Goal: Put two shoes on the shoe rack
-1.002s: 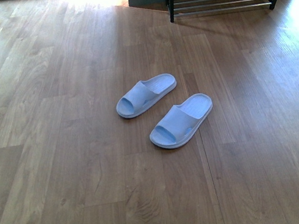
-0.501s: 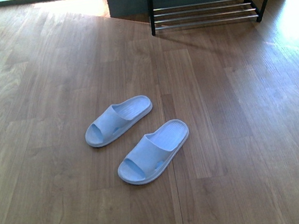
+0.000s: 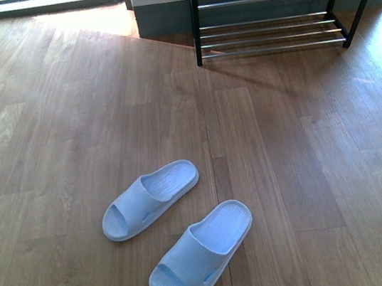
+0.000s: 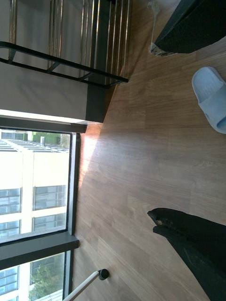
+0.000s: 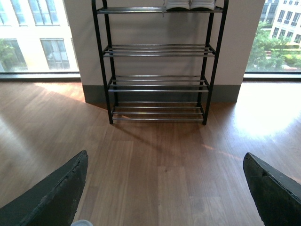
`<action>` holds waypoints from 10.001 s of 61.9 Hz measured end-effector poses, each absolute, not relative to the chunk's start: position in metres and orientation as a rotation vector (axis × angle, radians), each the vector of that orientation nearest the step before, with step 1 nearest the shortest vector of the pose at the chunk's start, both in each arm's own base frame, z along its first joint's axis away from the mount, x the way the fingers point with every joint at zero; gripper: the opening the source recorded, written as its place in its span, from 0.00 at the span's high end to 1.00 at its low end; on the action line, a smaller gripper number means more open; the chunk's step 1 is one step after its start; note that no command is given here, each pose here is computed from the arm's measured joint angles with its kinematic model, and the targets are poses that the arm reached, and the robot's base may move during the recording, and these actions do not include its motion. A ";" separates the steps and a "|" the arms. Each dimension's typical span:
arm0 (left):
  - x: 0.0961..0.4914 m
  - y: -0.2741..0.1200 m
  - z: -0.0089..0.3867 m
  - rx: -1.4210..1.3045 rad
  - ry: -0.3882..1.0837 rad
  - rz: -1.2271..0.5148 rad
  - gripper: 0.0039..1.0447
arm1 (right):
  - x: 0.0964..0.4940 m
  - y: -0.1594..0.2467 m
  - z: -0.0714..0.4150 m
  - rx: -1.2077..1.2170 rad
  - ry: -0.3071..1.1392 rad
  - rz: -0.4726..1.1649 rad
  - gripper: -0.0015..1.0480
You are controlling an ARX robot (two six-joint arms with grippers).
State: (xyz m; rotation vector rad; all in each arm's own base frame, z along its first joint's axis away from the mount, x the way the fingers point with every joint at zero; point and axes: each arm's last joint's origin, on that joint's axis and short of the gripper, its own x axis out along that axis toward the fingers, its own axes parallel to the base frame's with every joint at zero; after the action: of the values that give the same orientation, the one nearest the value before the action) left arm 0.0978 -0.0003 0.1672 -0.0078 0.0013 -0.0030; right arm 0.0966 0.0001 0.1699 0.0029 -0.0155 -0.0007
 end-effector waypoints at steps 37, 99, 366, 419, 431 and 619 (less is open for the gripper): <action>0.155 -0.038 0.167 -0.307 0.445 0.349 0.09 | 0.097 0.000 0.170 0.003 -0.015 0.002 0.09; 0.368 -0.101 -0.039 -0.766 1.439 0.265 0.09 | 0.097 0.000 0.170 0.003 -0.015 0.002 0.09; 0.362 -0.124 -0.122 -0.495 1.741 0.688 0.98 | 0.097 0.000 0.170 0.003 -0.016 0.001 0.09; 0.302 -0.018 0.124 0.264 0.823 0.654 0.98 | 0.097 0.000 0.170 0.003 -0.016 0.001 0.09; 0.258 -0.016 0.151 0.336 0.731 0.675 0.98 | 0.097 0.000 0.170 0.003 -0.016 0.002 0.09; 0.176 -0.041 0.183 0.406 0.419 0.745 0.98 | 0.256 0.208 -0.146 -0.720 0.801 1.202 0.09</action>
State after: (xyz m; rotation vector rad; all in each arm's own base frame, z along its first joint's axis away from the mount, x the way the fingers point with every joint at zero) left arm 0.1760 -0.0415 0.1834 0.4058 0.4188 0.7450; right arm 0.2559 0.2083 -0.1461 -0.7199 0.8015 1.2019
